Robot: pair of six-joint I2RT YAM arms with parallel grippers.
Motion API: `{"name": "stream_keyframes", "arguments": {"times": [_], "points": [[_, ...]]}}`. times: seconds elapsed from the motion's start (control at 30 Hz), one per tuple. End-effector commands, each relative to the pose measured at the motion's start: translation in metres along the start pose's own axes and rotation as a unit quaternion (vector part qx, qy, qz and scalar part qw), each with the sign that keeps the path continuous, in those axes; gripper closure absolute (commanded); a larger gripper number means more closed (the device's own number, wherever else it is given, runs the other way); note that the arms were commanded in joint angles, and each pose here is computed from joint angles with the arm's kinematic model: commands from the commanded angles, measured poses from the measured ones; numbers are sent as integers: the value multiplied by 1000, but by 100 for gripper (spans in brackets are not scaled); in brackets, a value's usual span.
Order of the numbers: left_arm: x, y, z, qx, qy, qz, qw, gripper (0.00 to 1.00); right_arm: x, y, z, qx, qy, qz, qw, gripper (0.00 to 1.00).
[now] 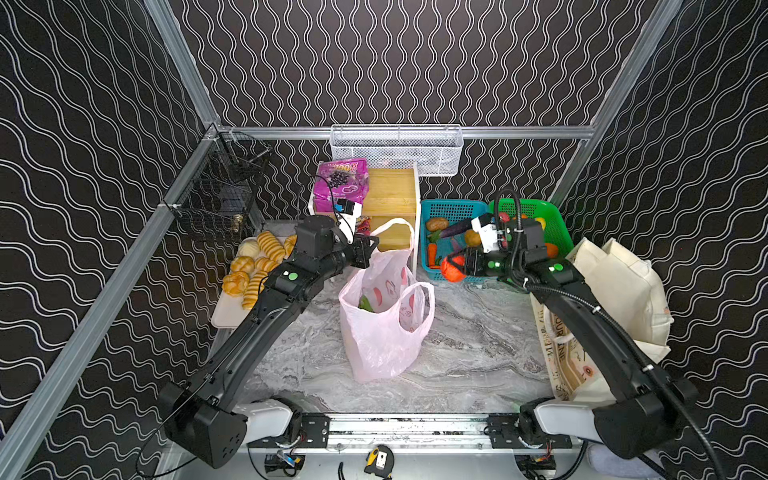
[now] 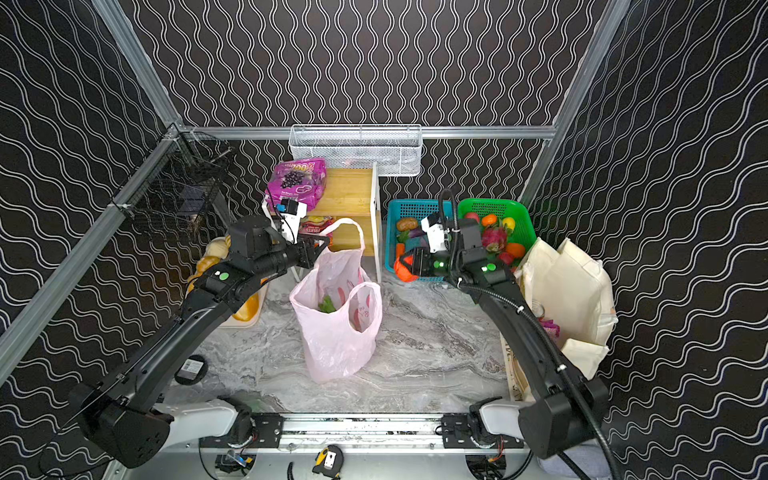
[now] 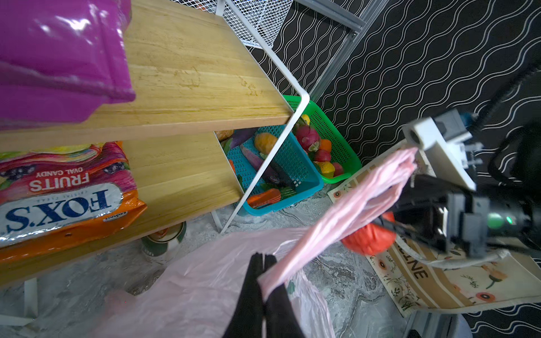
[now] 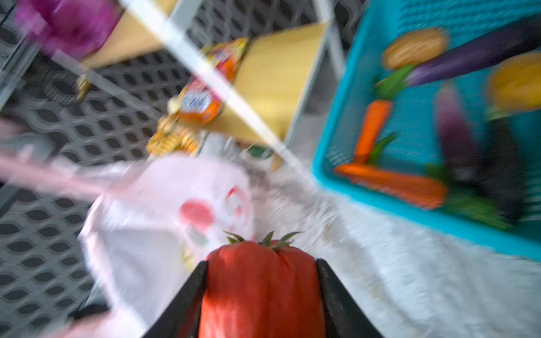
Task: Place the mixed food into the grocery bags and tie them
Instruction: 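Carry the red tomato with the right gripper and release it into the pink bag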
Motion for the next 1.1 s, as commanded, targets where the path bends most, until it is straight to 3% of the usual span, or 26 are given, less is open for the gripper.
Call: {"name": "stream_keyframes", "arguments": {"times": [0.0,0.37,0.5,0.6,0.77,0.93,1.07], "points": [[-4,-2,-2,7,-6,2,1000,100,20,32,6,-63,8,-18,998,57],[-6,-6,-5,38,-8,-19,999,100,20,100,72,-105,7,-104,989,57],[-7,-5,-10,22,-17,-23,999,100,27,110,95,-91,22,-133,987,48],[-6,-2,-11,7,-16,-32,999,100,28,111,102,-51,-6,-154,987,39],[-7,6,-7,4,-11,-46,999,100,31,112,92,-57,-46,-168,983,16],[-8,14,-8,8,-18,-55,998,100,31,110,60,-50,-92,-177,979,9],[-8,19,-8,8,-19,-60,998,100,24,93,23,39,-186,-165,968,4]]}}
Point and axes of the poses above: each gripper's point midway between its finger pads, its own z axis out along the fingers, its own y axis along the line the jaws close on, x = y × z, the point moved 10 cm from there along -z, back along the fingers, and after that the axes turned 3 degrees about z, right-handed, at the moved point
